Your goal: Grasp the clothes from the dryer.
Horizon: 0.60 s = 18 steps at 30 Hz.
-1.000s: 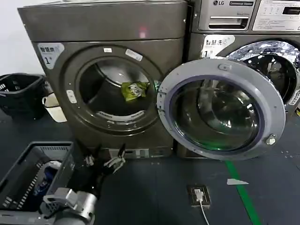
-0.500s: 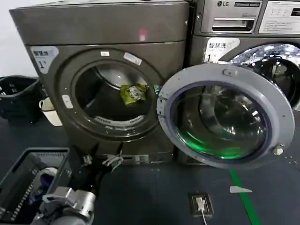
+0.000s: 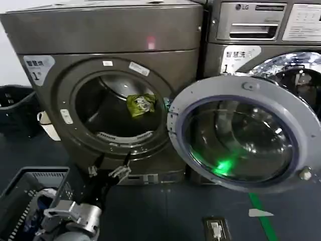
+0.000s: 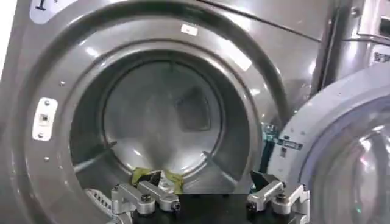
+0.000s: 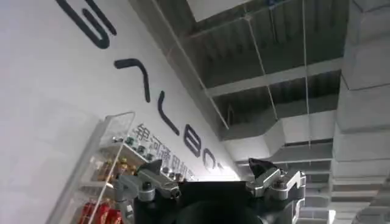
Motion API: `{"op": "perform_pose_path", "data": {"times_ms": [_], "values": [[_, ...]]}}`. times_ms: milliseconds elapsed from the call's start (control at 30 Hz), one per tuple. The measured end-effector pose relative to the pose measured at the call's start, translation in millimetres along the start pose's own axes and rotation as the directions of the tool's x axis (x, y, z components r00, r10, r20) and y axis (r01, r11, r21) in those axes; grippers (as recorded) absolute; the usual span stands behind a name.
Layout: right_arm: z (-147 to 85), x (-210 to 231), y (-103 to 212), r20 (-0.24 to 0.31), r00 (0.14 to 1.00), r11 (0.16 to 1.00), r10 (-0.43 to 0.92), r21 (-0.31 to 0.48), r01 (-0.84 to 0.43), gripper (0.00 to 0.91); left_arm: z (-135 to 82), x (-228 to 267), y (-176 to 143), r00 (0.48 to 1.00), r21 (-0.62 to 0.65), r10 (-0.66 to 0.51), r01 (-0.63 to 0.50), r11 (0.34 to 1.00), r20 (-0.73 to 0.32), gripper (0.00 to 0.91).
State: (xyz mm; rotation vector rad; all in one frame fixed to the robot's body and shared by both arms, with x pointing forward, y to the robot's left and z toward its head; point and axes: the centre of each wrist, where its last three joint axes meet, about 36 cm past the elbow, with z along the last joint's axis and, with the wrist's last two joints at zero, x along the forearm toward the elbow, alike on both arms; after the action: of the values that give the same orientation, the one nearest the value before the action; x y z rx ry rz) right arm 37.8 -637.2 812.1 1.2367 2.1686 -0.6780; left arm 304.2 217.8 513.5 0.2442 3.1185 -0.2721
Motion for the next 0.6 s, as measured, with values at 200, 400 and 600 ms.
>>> {"op": "perform_pose_path", "data": {"times_ms": [200,400,600], "values": [[-1.9,-1.2,-2.6,0.004,1.000,1.000,0.004,0.004,-0.004,0.907,0.3,-2.4,0.2,1.000,0.002,0.002,-0.002,1.000,0.002,0.907],[-2.9,1.0,-3.9,0.005,1.000,1.000,0.003,0.010,-0.003,0.907,2.5,-5.5,0.5,1.000,0.006,0.006,-0.006,1.000,-0.002,0.907],[-3.0,3.7,-4.1,0.004,1.000,1.000,0.001,0.015,-0.001,0.907,4.3,-6.2,1.2,1.000,0.003,0.009,-0.009,1.000,-0.009,0.907]]}}
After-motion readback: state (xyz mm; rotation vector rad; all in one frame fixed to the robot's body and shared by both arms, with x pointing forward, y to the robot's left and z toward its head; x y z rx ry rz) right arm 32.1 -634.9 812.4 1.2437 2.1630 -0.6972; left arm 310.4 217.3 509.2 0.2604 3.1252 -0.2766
